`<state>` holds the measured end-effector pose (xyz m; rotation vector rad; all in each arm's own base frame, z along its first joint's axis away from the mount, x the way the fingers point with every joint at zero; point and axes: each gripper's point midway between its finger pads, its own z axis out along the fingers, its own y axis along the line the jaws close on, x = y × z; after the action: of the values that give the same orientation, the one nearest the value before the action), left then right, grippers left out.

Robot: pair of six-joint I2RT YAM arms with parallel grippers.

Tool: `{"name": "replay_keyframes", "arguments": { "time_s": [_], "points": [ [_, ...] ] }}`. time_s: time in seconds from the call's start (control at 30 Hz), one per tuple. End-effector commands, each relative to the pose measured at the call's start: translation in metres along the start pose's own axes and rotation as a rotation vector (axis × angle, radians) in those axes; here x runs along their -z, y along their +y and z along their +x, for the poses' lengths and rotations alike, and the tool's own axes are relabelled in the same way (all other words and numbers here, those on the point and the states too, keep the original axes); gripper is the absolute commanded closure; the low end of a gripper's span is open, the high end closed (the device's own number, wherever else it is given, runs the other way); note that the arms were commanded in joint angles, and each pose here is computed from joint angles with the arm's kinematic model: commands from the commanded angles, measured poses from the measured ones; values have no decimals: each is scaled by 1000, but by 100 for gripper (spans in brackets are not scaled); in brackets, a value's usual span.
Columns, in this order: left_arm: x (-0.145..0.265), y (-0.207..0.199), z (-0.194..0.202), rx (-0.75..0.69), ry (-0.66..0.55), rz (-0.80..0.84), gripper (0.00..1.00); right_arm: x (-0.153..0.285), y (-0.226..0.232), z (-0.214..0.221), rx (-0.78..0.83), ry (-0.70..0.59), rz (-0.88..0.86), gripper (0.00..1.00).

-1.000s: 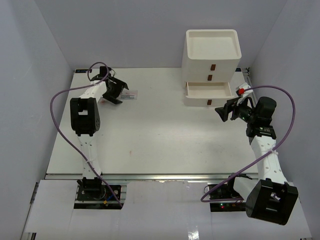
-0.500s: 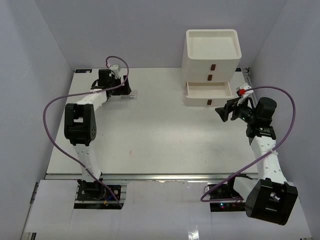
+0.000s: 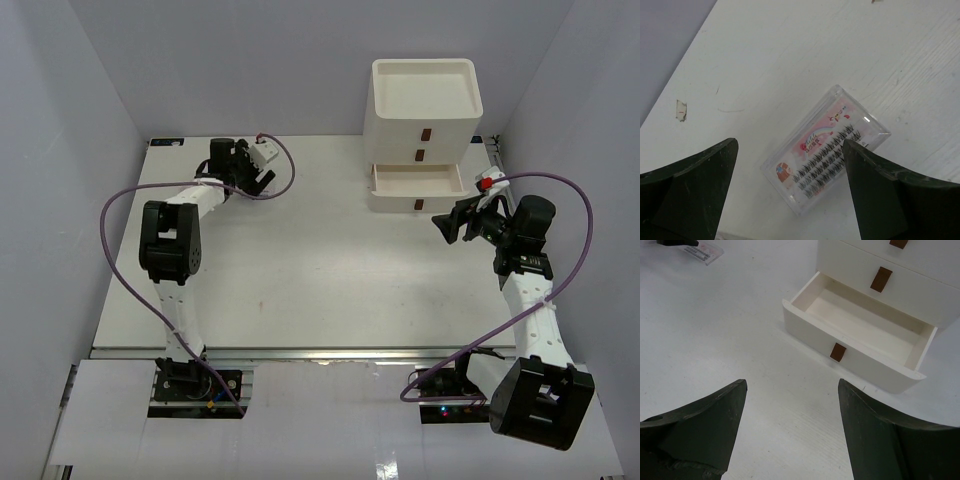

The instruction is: Organize the makeup

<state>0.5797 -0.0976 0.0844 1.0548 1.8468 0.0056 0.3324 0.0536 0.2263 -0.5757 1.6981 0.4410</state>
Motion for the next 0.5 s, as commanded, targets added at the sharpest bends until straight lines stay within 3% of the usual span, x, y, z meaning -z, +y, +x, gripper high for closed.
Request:
{"name": "replay_keyframes", "arguments": {
  "time_s": [0.0, 0.47],
  "points": [
    [-3, 4, -12, -200, -80, 116, 3, 0, -3, -6, 17, -32, -3, 20],
    [2, -13, -6, -92, -238, 379, 2, 1, -4, -7, 13, -35, -5, 21]
  ]
}}
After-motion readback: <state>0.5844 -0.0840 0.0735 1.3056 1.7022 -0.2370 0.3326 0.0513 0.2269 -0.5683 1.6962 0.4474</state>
